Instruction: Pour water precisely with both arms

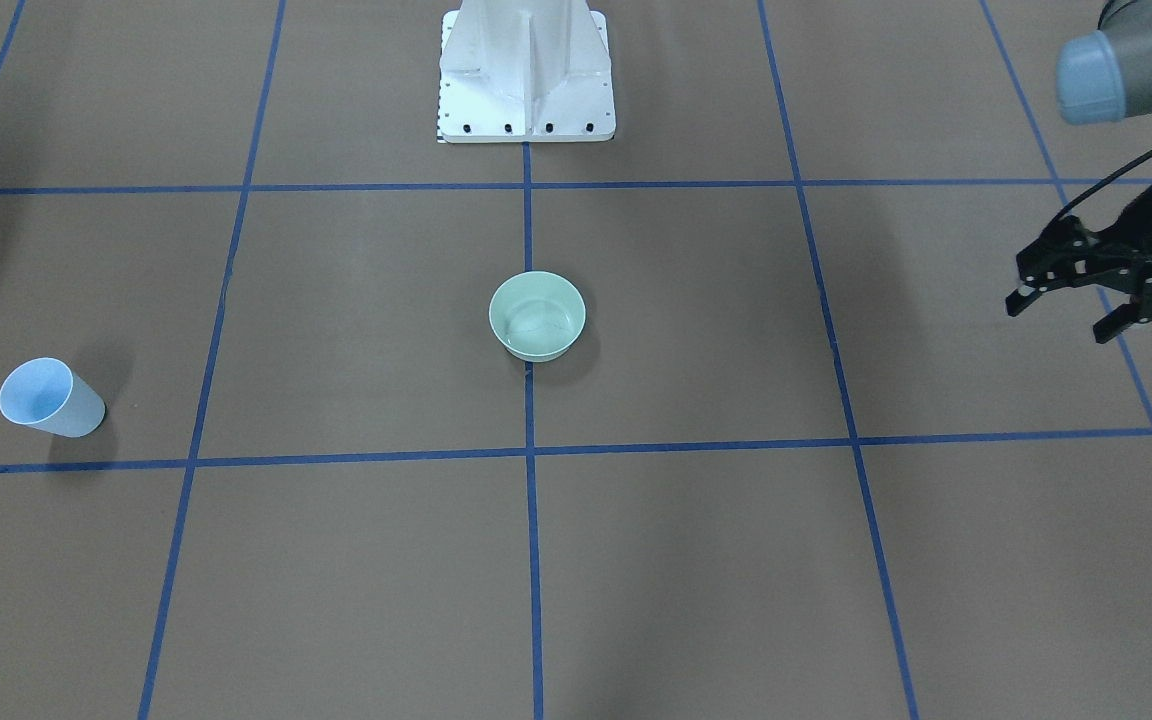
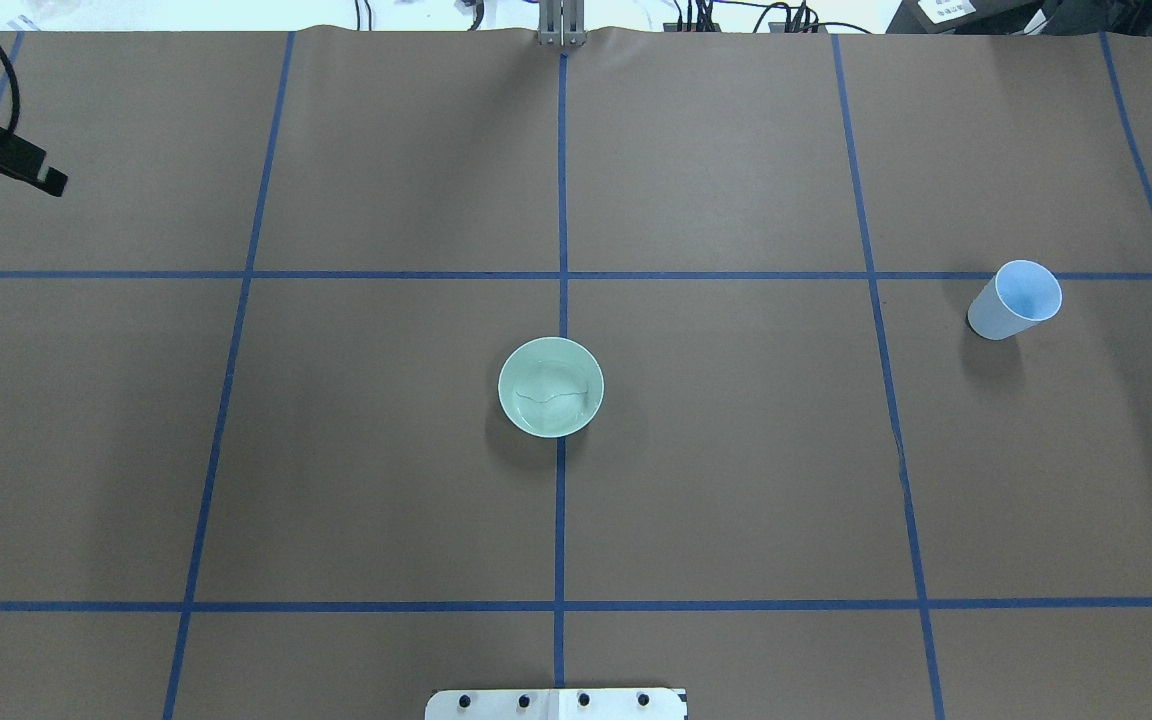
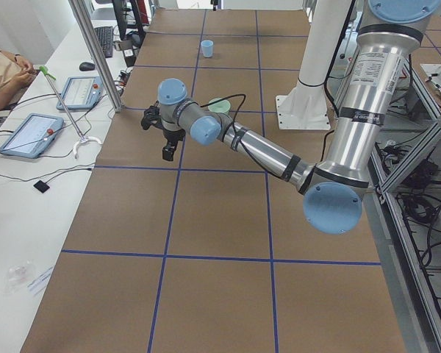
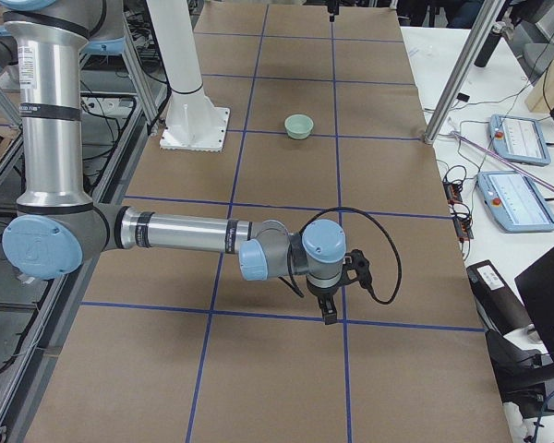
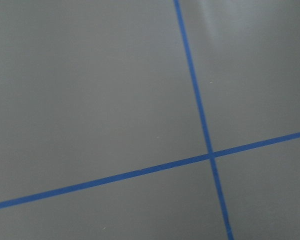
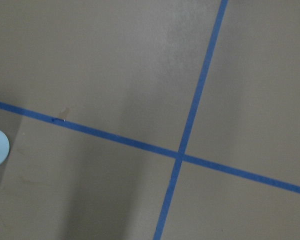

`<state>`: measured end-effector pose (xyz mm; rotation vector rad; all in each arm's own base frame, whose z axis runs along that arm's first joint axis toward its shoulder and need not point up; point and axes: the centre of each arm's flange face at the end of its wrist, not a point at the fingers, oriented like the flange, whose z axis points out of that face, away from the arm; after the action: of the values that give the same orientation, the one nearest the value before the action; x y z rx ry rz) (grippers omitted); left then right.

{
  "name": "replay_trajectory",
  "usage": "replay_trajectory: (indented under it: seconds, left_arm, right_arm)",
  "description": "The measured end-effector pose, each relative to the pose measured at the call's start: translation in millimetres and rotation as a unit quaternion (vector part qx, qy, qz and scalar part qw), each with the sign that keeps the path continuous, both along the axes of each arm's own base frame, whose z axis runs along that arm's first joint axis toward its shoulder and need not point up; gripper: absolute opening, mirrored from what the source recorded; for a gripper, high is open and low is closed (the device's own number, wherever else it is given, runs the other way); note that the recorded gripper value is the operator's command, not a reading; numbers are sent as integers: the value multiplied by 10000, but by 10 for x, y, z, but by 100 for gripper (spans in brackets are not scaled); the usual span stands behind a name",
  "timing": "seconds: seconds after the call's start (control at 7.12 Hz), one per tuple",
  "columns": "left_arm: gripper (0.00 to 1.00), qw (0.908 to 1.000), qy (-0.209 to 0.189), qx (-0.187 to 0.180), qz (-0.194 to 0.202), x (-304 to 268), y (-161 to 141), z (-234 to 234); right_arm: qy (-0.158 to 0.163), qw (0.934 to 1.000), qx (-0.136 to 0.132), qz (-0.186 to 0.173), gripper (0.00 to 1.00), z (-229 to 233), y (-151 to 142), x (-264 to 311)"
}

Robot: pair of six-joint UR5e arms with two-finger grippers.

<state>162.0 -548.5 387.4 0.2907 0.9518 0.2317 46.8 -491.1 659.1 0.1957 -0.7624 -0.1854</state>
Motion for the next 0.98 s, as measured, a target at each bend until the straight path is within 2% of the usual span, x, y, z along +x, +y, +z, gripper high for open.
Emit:
replay_trajectory:
  seconds: [0.14, 0.28, 0.56, 0.98]
  left_arm:
    - [100, 9997, 112, 4, 231, 486, 112, -136]
    - [100, 9994, 176, -198, 211, 885, 216, -304]
    - [100, 9980, -15, -586, -255, 1816, 553, -588]
    - [100, 9920, -53, -1130, -557, 3074, 1140, -1250]
  right_arm:
    - [17, 10000, -13, 8, 100, 20, 14, 11]
    - [18, 10000, -22, 9, 100, 40, 33, 14]
    - [28, 10000, -61, 7, 100, 110, 112, 20]
    - [74, 9999, -129, -7, 100, 211, 221, 29]
